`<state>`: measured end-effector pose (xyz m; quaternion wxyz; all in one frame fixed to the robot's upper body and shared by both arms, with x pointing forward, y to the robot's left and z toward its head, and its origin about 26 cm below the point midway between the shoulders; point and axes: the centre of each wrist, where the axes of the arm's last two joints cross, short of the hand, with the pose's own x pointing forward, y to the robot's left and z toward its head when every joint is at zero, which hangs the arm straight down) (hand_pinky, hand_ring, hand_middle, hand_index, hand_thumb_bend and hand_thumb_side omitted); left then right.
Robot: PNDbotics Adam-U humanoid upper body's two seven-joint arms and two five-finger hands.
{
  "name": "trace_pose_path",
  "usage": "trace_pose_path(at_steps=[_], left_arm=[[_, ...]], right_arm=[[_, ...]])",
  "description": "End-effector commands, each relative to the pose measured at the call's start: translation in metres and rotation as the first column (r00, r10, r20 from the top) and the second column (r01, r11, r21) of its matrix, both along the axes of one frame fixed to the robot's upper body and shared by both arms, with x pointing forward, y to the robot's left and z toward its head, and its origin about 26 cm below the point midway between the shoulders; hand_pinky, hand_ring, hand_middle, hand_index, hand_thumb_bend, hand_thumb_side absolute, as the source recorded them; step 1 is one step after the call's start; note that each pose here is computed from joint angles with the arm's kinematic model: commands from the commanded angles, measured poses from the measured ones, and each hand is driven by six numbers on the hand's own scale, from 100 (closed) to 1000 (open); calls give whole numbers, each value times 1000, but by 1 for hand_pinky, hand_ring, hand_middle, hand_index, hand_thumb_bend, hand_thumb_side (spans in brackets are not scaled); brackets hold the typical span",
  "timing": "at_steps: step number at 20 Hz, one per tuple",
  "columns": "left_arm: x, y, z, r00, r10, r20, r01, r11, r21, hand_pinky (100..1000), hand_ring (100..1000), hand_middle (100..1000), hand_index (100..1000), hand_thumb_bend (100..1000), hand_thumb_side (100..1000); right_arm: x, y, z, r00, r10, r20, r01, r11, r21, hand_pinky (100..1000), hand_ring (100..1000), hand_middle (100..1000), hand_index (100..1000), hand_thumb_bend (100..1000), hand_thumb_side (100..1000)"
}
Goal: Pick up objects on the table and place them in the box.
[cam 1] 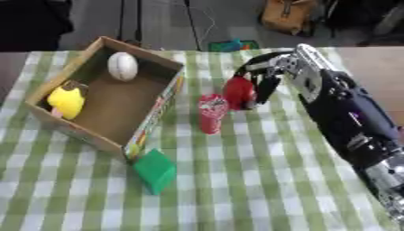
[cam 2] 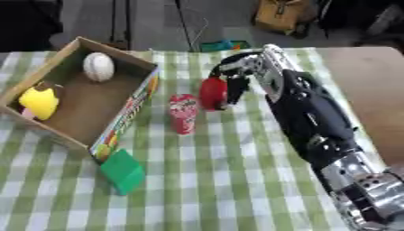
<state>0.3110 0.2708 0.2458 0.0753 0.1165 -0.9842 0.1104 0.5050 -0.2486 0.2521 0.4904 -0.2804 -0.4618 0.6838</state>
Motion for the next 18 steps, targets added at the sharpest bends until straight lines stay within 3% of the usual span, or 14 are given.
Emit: trace_pose_path(at_steps=[1, 8, 9, 10, 18], left_arm=[[-2, 0, 7, 1000, 4, 28, -4, 1000, 3, 838, 847, 778, 773, 100, 1000], [-3, 0, 7, 1000, 7, 24, -7, 1000, 0, 836, 847, 777, 771, 100, 1000], [-3, 0, 7, 1000, 7, 24, -7, 1000, 0, 835, 846, 777, 771, 100, 1000], [-3, 0, 7, 1000, 7, 23, -7, 1000, 0, 835, 847, 777, 770, 100, 1000], [-3, 1, 7, 1000, 12, 19, -12, 1000, 1, 834, 846, 777, 770, 100, 1000]], right_arm=[[0, 0, 15, 999, 1, 45, -2, 1000, 15, 245, 610, 787, 873, 359, 282], [0, -1, 15, 998, -9, 67, 6, 999, 34, 222, 601, 718, 759, 308, 315], [0, -1, 15, 998, -9, 69, 7, 999, 36, 212, 593, 702, 732, 257, 340], [-1, -2, 16, 997, -9, 74, 6, 999, 40, 209, 590, 695, 714, 283, 327], [-2, -2, 27, 995, -3, 103, -3, 998, 66, 199, 585, 683, 673, 214, 345]])
